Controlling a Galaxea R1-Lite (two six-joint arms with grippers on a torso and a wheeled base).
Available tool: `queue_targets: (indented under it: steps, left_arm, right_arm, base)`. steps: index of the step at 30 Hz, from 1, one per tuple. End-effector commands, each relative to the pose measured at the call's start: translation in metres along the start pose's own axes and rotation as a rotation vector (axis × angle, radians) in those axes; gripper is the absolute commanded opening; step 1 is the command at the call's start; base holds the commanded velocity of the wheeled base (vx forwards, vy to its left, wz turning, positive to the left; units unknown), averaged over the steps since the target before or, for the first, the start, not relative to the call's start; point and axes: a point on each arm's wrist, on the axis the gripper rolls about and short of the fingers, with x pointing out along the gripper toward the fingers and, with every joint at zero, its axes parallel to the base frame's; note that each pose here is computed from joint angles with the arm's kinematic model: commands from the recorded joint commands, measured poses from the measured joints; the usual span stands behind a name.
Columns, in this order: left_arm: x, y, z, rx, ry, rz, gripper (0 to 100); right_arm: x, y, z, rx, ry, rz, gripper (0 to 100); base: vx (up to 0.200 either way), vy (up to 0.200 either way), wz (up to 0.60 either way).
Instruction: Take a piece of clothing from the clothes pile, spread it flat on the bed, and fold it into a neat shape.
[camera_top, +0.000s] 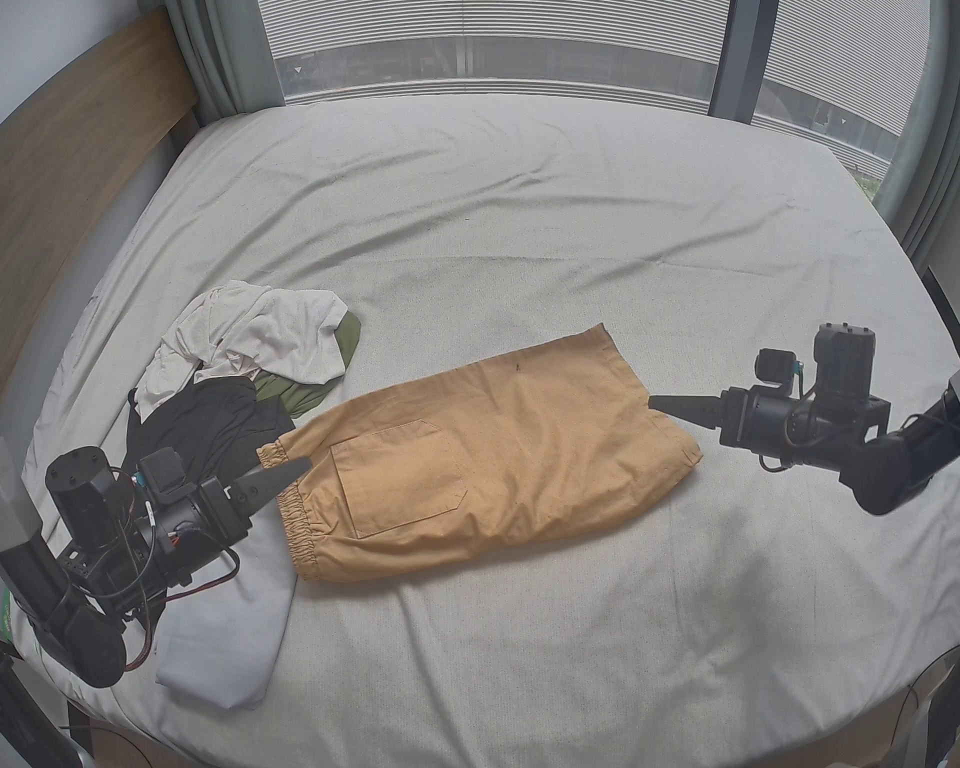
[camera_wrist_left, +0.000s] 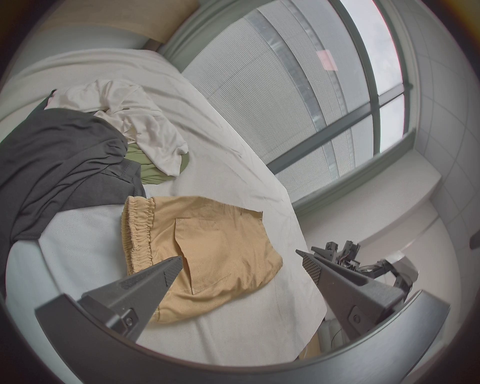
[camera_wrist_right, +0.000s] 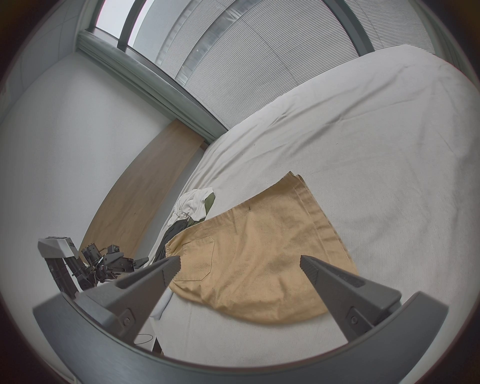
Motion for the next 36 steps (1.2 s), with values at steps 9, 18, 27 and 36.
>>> queue_targets:
  steps: [9,18,27,36]
  left_arm:
    - [-0.006,-0.003,-0.014,0.06,0.054,0.005,100]
    - [-0.007,-0.003,-0.013,0.07,0.052,0.005,100]
    - [-0.007,-0.003,-0.013,0.07,0.051,0.006,100]
    - [-0.007,-0.003,-0.013,0.068,0.051,0.006,100]
  right_arm:
    - [-0.004,-0.04,-0.054,0.095,0.016,-0.064,100]
    - [0.003,-0.054,-0.064,0.128,0.044,-0.086,100]
    - [0.008,-0.06,-0.071,0.155,0.061,-0.091,100]
    - [0.013,-0.066,-0.078,0.17,0.079,-0.097,100]
  base:
    - [0.0,0.0,0.0]
    - [0.0,0.0,0.0]
    - [0.0,0.0,0.0]
    - [0.0,0.0,0.0]
